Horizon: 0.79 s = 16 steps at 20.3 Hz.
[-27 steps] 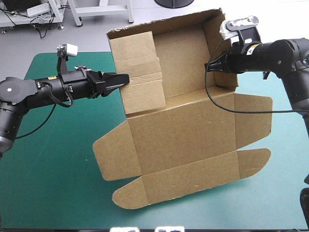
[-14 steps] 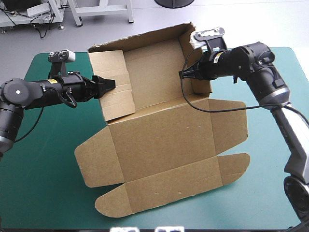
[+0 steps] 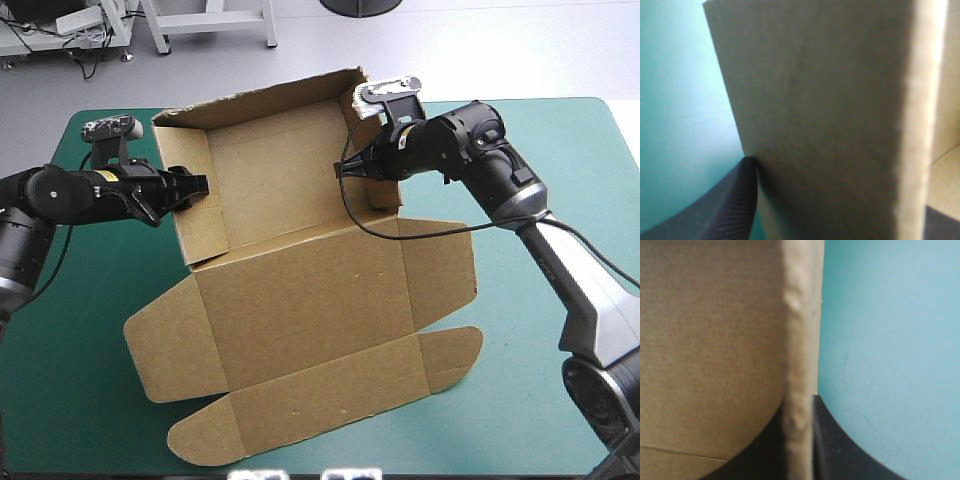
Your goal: Fold the box
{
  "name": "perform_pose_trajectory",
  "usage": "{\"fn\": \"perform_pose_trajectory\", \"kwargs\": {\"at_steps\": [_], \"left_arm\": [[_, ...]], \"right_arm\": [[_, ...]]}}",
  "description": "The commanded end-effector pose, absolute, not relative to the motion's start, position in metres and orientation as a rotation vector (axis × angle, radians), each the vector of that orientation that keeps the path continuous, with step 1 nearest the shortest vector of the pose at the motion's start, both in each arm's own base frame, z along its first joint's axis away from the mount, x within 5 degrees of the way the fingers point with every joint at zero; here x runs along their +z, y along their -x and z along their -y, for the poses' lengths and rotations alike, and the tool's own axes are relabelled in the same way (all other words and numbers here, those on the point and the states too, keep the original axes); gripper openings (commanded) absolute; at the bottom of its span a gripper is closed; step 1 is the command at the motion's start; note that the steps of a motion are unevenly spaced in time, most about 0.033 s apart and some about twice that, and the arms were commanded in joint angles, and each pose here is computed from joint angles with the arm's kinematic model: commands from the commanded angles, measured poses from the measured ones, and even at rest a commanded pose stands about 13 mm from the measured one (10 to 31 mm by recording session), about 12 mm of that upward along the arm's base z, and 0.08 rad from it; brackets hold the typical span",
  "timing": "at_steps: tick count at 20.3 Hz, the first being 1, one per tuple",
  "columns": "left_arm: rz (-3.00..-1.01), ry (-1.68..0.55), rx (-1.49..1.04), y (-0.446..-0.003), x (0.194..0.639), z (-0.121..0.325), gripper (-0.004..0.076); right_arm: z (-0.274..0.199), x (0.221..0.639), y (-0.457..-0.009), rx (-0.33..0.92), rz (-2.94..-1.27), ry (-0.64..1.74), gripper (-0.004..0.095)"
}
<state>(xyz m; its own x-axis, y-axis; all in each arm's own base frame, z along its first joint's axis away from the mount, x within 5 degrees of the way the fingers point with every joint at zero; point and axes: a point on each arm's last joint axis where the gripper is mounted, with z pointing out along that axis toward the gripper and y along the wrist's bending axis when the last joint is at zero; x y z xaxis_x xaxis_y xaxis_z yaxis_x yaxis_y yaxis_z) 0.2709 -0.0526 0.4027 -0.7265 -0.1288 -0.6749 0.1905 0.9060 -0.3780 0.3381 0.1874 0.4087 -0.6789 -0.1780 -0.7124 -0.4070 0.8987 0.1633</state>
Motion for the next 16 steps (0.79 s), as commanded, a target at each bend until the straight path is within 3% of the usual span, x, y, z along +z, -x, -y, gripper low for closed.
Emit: {"fn": "perform_pose_trajectory", "kwargs": {"at_steps": [1,5,10,12,16], "left_arm": [[-2.313,-0.055,-0.491,-0.269,0.410,0.060,0.0344],[-2.391,-0.129,-0.344,-0.278,0.390,0.089,0.0335],[-2.443,-0.107,-0.378,-0.293,0.369,0.113,0.0308],[-2.407,-0.084,-0.459,-0.297,0.369,0.120,0.0219],[-2.350,-0.115,-0.501,-0.298,0.374,0.123,0.0127]], "right_arm": [[-0.185,0.436,-0.330,0.467,-2.199,0.378,-0.0017],[-0.186,0.432,-0.332,0.456,-2.217,0.385,-0.0018],[-0.185,0.425,-0.331,0.419,-2.284,0.408,-0.0017],[-0.189,0.416,-0.331,0.466,-2.351,0.418,-0.0018],[-0.194,0.409,-0.330,0.520,-2.397,0.456,-0.0018]]}}
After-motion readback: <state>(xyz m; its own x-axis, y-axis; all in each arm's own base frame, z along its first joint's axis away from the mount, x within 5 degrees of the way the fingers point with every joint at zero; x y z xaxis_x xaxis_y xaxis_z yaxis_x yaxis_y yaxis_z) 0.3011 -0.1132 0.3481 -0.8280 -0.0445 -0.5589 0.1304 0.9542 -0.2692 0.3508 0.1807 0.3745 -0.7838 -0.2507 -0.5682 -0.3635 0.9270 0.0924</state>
